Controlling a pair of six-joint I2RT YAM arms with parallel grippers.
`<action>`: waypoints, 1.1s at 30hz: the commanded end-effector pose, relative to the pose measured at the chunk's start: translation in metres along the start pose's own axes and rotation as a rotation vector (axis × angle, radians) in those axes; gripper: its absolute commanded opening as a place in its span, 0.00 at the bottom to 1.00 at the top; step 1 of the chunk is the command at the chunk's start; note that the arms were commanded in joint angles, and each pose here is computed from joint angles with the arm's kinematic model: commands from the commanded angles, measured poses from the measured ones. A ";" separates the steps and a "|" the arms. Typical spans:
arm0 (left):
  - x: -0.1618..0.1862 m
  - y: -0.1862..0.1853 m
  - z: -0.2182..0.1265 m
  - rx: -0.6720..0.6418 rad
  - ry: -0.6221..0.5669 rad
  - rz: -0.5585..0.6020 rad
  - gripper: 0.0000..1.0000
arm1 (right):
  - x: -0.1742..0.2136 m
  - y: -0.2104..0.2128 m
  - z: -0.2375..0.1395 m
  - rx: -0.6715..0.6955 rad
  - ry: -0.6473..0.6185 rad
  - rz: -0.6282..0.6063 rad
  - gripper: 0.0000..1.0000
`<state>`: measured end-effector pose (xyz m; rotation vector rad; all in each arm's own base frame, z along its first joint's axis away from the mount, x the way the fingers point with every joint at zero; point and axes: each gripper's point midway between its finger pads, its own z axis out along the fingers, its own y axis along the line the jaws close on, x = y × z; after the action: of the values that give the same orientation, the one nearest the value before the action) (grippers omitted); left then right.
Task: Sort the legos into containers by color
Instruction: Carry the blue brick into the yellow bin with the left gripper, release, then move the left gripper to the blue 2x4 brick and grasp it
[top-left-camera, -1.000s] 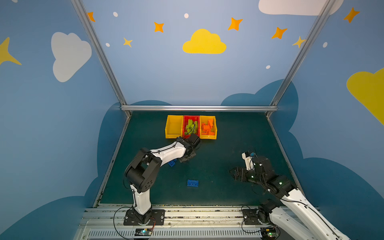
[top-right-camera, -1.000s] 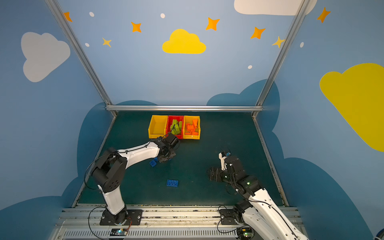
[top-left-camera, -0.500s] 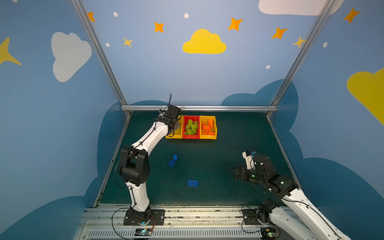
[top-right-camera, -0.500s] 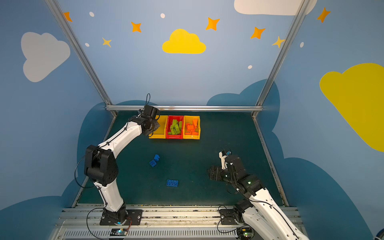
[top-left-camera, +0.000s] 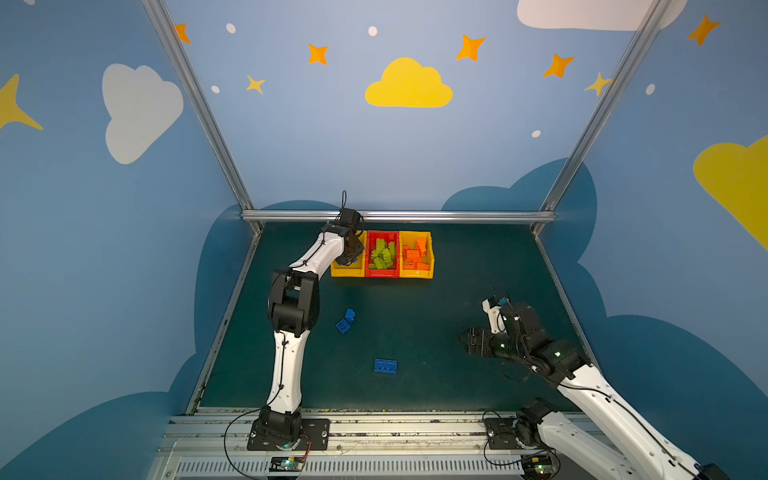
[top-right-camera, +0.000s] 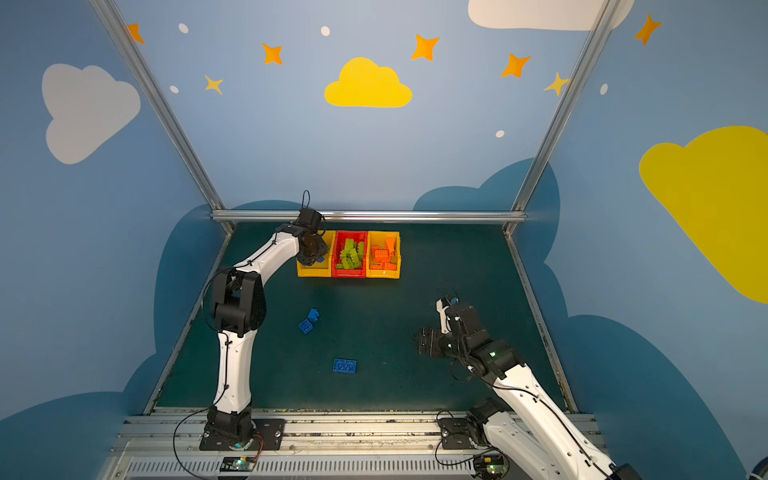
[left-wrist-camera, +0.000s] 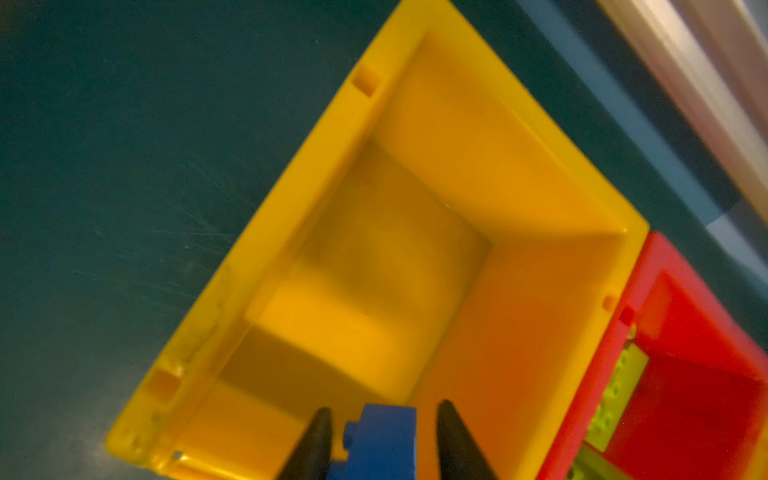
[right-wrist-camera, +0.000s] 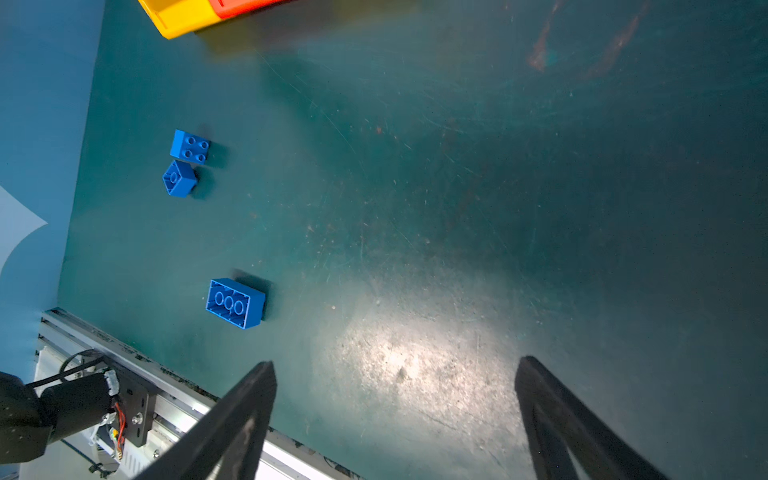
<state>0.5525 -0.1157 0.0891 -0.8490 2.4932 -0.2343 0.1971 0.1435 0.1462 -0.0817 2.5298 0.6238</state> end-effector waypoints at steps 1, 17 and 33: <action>-0.007 -0.010 -0.012 0.042 0.011 0.010 0.63 | -0.012 0.005 -0.007 -0.002 -0.031 -0.013 0.88; 0.103 0.017 -0.112 0.212 0.069 0.148 0.92 | 0.010 0.007 0.006 -0.031 0.076 0.022 0.89; 0.289 0.109 -0.172 0.149 0.160 0.607 1.00 | 0.030 0.002 -0.035 -0.024 0.061 0.067 0.91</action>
<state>0.2219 -0.2159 0.0936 0.0147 2.7169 -0.3305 0.1620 0.1356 0.1517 -0.0519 2.5853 0.6847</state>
